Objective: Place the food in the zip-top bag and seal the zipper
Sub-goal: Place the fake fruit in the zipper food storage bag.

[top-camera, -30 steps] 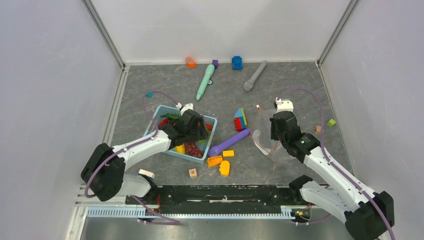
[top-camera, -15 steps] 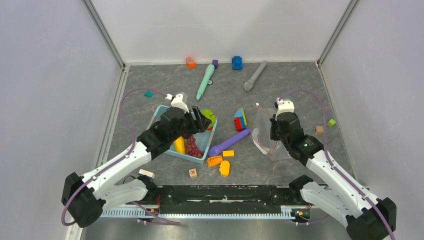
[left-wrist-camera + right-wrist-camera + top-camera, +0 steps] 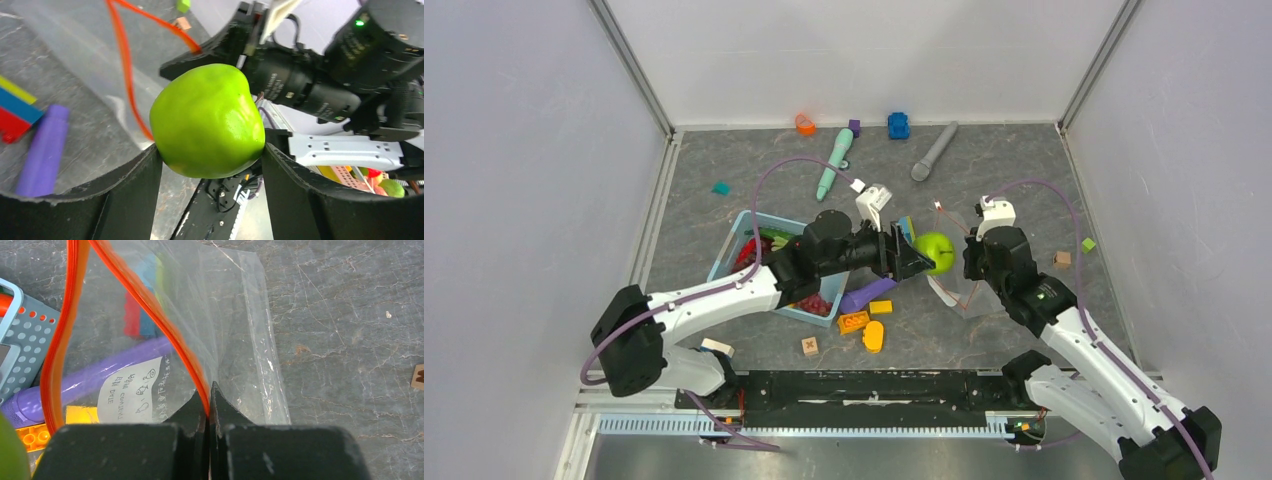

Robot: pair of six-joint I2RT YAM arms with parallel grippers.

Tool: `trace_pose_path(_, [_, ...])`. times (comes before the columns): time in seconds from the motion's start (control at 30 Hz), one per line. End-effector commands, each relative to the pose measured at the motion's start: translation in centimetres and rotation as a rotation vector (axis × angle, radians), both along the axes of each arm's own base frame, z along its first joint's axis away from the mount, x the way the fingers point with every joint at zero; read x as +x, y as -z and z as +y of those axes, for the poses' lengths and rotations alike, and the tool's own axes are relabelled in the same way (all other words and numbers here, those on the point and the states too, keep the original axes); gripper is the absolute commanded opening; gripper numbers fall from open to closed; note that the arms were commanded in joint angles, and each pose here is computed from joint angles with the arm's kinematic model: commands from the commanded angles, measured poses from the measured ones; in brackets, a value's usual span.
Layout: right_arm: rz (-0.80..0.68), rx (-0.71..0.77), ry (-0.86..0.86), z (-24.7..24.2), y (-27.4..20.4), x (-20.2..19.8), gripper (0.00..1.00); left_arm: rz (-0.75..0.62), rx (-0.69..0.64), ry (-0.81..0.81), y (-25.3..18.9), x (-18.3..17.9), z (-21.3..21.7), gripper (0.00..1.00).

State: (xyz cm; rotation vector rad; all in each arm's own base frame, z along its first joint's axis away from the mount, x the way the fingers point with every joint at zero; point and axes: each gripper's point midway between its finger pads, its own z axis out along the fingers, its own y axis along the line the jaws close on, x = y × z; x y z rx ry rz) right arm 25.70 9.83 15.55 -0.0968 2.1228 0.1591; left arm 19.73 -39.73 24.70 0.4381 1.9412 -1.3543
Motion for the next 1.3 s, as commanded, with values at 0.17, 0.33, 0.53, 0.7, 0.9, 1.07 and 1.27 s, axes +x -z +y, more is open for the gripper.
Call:
trace_pose_path(0.17, [-0.058, 0.055, -0.018, 0.8, -1.7, 0.5, 0.0, -0.122, -0.088, 0.038, -3.3, -0.1, -3.1, 0.37])
trace_pose_path(0.33, [-0.087, 0.151, -0.101, 2.9, -3.4, 0.4, 0.0, -0.103, -0.014, -0.019, -0.3, 1.5, -3.5, 0.36])
trace_pose_path(0.53, [-0.093, 0.226, -0.174, 4.7, -4.7, 0.0, 0.0, -0.11, 0.094, -0.199, 1.8, 4.0, -1.1, 0.35])
trace_pose_path(0.7, [-0.086, 0.29, -0.24, 6.2, -5.8, -0.6, 0.0, -0.118, 0.22, -0.342, 3.2, 6.0, 1.2, 0.36])
trace_pose_path(0.9, [-0.081, 0.322, -0.279, 7.0, -6.6, -0.9, 0.0, -0.132, 0.271, -0.366, 3.6, 6.5, 1.6, 0.41])
trace_pose_path(1.07, [-0.071, 0.333, -0.262, 7.0, -6.3, -0.7, 0.0, -0.139, 0.253, -0.3, 2.9, 5.7, 0.7, 0.7])
trace_pose_path(1.27, [-0.061, 0.344, -0.205, 6.5, -5.9, -0.4, 0.0, -0.146, 0.233, -0.22, 2.1, 4.3, 0.4, 1.0])
